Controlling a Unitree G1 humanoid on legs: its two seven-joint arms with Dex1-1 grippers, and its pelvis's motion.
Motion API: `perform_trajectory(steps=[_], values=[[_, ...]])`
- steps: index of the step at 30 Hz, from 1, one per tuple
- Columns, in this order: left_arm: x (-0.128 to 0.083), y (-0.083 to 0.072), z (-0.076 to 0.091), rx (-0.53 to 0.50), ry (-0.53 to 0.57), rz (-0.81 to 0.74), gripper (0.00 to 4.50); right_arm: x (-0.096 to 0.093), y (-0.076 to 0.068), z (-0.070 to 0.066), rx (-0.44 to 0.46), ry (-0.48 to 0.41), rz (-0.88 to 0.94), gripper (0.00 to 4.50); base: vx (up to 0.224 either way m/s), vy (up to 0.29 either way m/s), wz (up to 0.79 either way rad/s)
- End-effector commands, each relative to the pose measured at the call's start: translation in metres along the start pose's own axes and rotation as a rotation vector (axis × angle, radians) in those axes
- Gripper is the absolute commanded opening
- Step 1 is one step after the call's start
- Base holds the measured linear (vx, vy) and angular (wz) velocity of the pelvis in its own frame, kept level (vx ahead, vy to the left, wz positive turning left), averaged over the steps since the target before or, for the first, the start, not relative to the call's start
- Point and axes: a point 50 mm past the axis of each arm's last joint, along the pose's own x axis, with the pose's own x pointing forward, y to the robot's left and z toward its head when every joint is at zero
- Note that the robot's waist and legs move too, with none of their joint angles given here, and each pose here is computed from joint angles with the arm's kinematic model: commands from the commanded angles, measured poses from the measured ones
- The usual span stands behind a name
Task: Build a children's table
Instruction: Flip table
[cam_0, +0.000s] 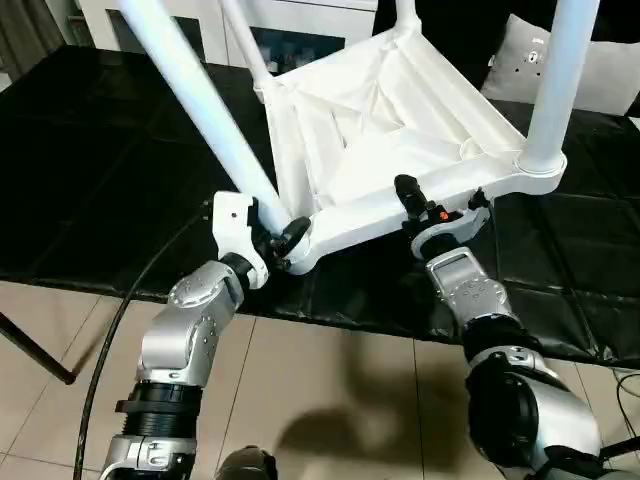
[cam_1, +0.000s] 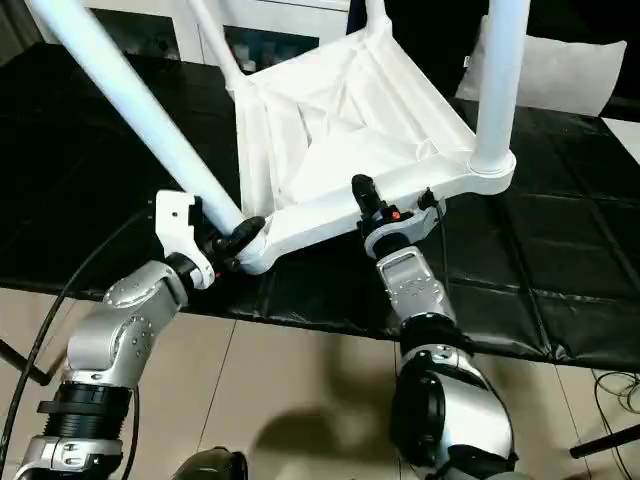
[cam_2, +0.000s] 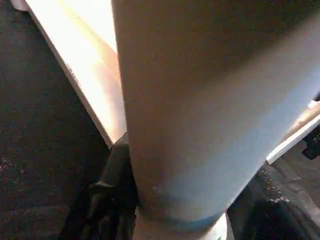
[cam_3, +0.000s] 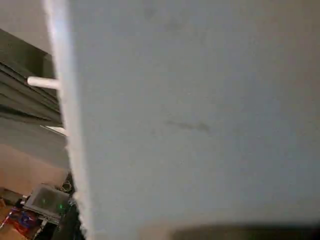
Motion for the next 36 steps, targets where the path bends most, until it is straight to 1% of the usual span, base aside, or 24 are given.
perform_trajectory(steps=[1,2,3,4,7,10,11,12,13,14,16,17,18,20,21,22,24,25,27,28,30,31,32,36], values=[[0.006,-0.013,0.006,0.000,-0.059,-0.062,2.03,0.020,0.040,0.019,-0.079,-0.065,0.165,2.00,0.000,0.000,0.00],[0.005,-0.011,0.009,0.007,-0.082,-0.050,2.37,0.019,0.039,0.023,-0.098,-0.079,0.157,1.99,0.000,0.000,0.00],[0.005,-0.011,0.009,0.007,-0.082,-0.050,2.58,0.019,0.039,0.023,-0.098,-0.079,0.157,1.99,0.000,0.000,0.00],[0.004,-0.009,0.012,0.014,-0.097,-0.043,2.72,0.019,0.039,0.027,-0.116,-0.093,0.149,1.98,0.000,0.000,0.00],[-0.003,0.000,0.018,0.065,-0.146,-0.020,2.72,0.016,0.037,0.050,-0.174,-0.175,0.115,1.98,0.000,0.000,0.00],[-0.011,0.007,0.019,0.068,-0.166,-0.004,2.72,0.012,0.036,0.069,-0.219,-0.243,0.086,1.98,0.000,0.000,0.00],[-0.011,0.007,0.019,0.068,-0.166,-0.004,2.84,0.012,0.036,0.069,-0.219,-0.243,0.086,1.98,0.000,0.000,0.00],[-0.013,0.008,0.019,0.072,-0.165,-0.004,2.84,0.011,0.036,0.071,-0.229,-0.251,0.082,1.98,0.000,0.000,0.00],[-0.014,0.008,0.019,0.076,-0.164,-0.004,3.16,0.011,0.036,0.073,-0.236,-0.257,0.078,1.98,0.000,0.000,0.00],[-0.016,0.010,0.017,0.089,-0.163,-0.004,3.20,0.009,0.036,0.078,-0.255,-0.275,0.070,1.98,0.000,0.000,0.00],[-0.024,0.015,0.013,0.119,-0.149,-0.004,3.23,0.003,0.038,0.096,-0.327,-0.324,0.062,1.97,0.000,0.000,0.00],[-0.026,0.016,0.011,0.130,-0.144,-0.005,3.49,0.000,0.039,0.102,-0.355,-0.339,0.063,1.96,0.000,0.000,0.00],[-0.029,0.017,0.010,0.130,-0.141,-0.009,3.49,-0.003,0.041,0.109,-0.386,-0.360,0.059,1.96,0.000,0.000,0.00],[-0.031,0.015,0.008,0.132,-0.143,-0.028,3.66,-0.008,0.042,0.117,-0.418,-0.393,0.042,1.96,0.000,0.000,0.00],[-0.032,0.015,0.008,0.132,-0.143,-0.030,3.81,-0.008,0.042,0.118,-0.421,-0.395,0.040,1.96,0.000,0.000,0.00],[-0.032,0.013,0.008,0.136,-0.144,-0.043,3.81,-0.010,0.043,0.121,-0.432,-0.411,0.030,1.96,-0.055,0.037,0.00],[-0.036,0.006,0.002,0.154,-0.108,-0.103,4.05,-0.018,0.045,0.131,-0.511,-0.440,-0.003,1.93,0.000,0.000,0.00],[-0.036,0.006,0.002,0.154,-0.108,-0.103,4.05,-0.018,0.045,0.131,-0.511,-0.440,-0.003,1.93,0.000,0.000,0.00],[-0.040,0.002,-0.003,0.173,-0.074,-0.137,4.17,-0.024,0.046,0.138,-0.590,-0.464,-0.046,1.92,0.000,0.000,0.00],[-0.040,0.002,-0.003,0.173,-0.074,-0.137,4.25,-0.024,0.046,0.138,-0.590,-0.464,-0.046,1.92,-0.054,0.017,-0.01],[-0.044,-0.003,-0.005,0.213,-0.041,-0.179,4.40,-0.029,0.051,0.141,-0.730,-0.447,-0.089,1.91,0.000,0.000,0.00],[-0.046,-0.006,-0.004,0.252,-0.030,-0.203,4.46,-0.032,0.054,0.141,-0.866,-0.420,-0.141,1.91,0.000,0.000,0.00],[-0.046,-0.006,-0.003,0.271,-0.030,-0.209,4.50,-0.033,0.055,0.140,-0.925,-0.414,-0.168,1.91,0.000,0.000,0.00],[-0.045,-0.007,0.003,0.317,-0.034,-0.213,4.50,-0.032,0.055,0.137,-0.970,-0.405,-0.210,1.90,0.000,0.000,0.00]])
